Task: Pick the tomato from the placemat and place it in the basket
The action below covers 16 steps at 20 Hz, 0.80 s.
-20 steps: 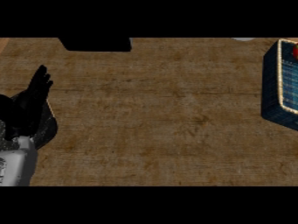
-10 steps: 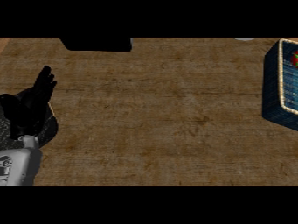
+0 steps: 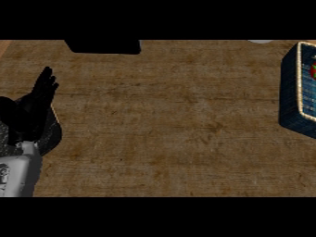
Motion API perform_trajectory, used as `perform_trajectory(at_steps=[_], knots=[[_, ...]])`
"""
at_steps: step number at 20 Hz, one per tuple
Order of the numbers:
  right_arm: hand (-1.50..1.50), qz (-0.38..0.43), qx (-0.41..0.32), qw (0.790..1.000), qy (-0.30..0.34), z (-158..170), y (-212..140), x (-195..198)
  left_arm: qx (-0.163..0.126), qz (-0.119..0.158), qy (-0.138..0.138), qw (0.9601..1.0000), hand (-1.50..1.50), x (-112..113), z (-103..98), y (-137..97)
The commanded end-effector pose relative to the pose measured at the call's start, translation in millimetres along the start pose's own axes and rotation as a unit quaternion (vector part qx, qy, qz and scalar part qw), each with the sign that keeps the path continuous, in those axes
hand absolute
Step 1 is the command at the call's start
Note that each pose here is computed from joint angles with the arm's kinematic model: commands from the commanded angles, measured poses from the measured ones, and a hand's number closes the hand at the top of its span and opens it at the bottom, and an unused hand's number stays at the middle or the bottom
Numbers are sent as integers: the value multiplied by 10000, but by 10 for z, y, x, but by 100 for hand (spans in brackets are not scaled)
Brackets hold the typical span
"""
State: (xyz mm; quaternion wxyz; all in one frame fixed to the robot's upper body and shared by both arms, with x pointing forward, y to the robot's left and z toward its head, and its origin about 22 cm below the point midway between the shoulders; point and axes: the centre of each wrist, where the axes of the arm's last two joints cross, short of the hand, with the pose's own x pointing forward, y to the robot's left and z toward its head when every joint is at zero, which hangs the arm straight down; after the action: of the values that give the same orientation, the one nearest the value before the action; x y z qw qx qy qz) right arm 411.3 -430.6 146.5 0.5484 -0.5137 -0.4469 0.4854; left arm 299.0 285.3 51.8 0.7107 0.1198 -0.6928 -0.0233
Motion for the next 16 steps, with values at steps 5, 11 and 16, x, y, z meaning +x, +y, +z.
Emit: perform_trajectory(at_steps=[5, 11, 16], knots=[[150, -97, 269, 9978, 599, 28, 85, -49, -27, 47, -4, 10000, 0, -44, -30, 45], [-150, -1403, -547, 9880, 342, -42, -64, 78, 79, 52, 79, 9999, 0, -90, 20, 24], [-150, -2501, -1008, 9622, 389, 14, -217, -108, 163, -14, 151, 9998, 0, -109, 5, 76]])
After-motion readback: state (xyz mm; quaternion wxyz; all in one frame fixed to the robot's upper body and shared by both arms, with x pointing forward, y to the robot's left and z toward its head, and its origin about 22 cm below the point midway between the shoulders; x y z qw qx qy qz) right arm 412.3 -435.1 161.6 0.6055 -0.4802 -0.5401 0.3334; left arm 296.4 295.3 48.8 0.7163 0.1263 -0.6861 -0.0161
